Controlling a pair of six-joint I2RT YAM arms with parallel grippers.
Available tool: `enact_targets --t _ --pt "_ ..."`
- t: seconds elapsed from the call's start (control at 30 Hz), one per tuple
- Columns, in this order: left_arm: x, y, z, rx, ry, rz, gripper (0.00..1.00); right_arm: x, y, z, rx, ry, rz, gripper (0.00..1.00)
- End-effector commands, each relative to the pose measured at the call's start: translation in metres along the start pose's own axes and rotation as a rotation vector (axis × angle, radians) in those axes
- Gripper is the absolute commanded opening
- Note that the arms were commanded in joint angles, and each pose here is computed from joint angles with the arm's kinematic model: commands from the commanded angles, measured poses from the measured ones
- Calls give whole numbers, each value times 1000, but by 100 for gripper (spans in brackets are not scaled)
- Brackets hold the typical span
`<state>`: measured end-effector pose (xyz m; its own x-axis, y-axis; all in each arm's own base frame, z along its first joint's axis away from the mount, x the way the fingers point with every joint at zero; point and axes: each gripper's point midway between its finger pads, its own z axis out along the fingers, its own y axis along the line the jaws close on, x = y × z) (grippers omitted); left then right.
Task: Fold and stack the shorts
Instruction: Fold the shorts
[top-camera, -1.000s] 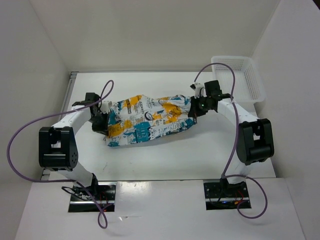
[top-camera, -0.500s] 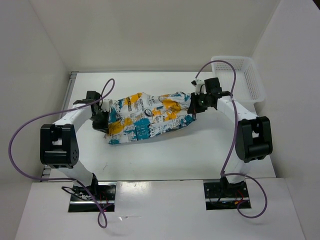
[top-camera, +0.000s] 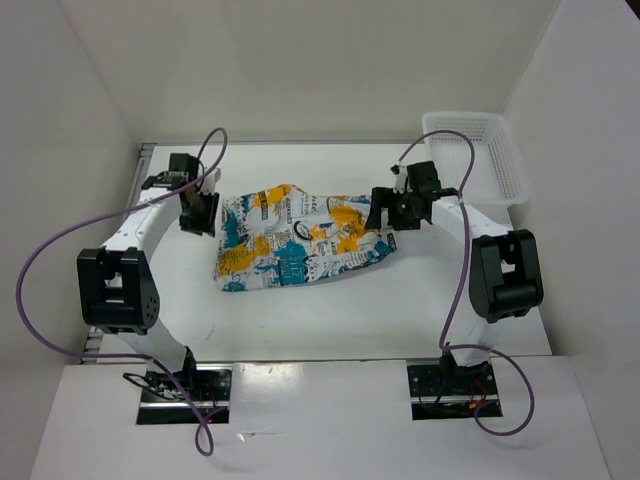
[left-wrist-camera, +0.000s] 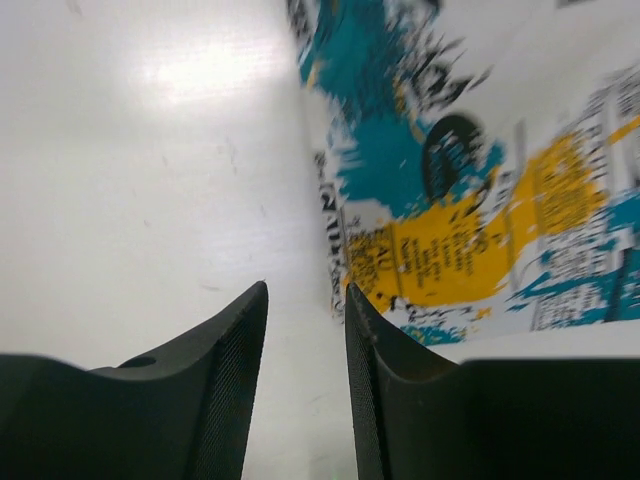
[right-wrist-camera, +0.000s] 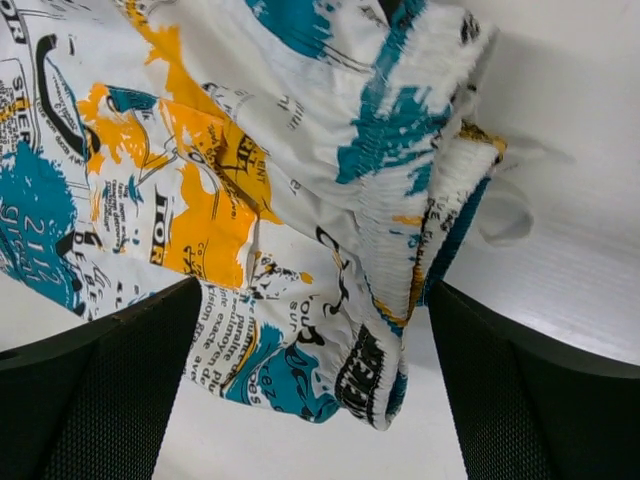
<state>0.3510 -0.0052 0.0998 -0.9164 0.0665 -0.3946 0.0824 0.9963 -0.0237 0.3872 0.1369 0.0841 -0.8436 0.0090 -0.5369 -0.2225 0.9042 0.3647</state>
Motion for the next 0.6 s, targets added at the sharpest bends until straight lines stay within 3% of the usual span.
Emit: enact_targets --t 0.0,0.17,0.37,0.47,0.57 --pt "-36 -20 -17 -1 -66 71 45 11 -4 12 31 9 127 99" --pt "-42 -61 5 54 -27 162 47 40 -28 25 135 92 169 93" --pt "-54 -74 38 77 -12 182 47 62 -11 41 36 177 207 89" --pt "-56 -77 53 85 18 181 47 63 -6 49 13 185 201 80" --pt "-52 -89 63 121 43 197 47 65 -5 55 11 193 205 61"
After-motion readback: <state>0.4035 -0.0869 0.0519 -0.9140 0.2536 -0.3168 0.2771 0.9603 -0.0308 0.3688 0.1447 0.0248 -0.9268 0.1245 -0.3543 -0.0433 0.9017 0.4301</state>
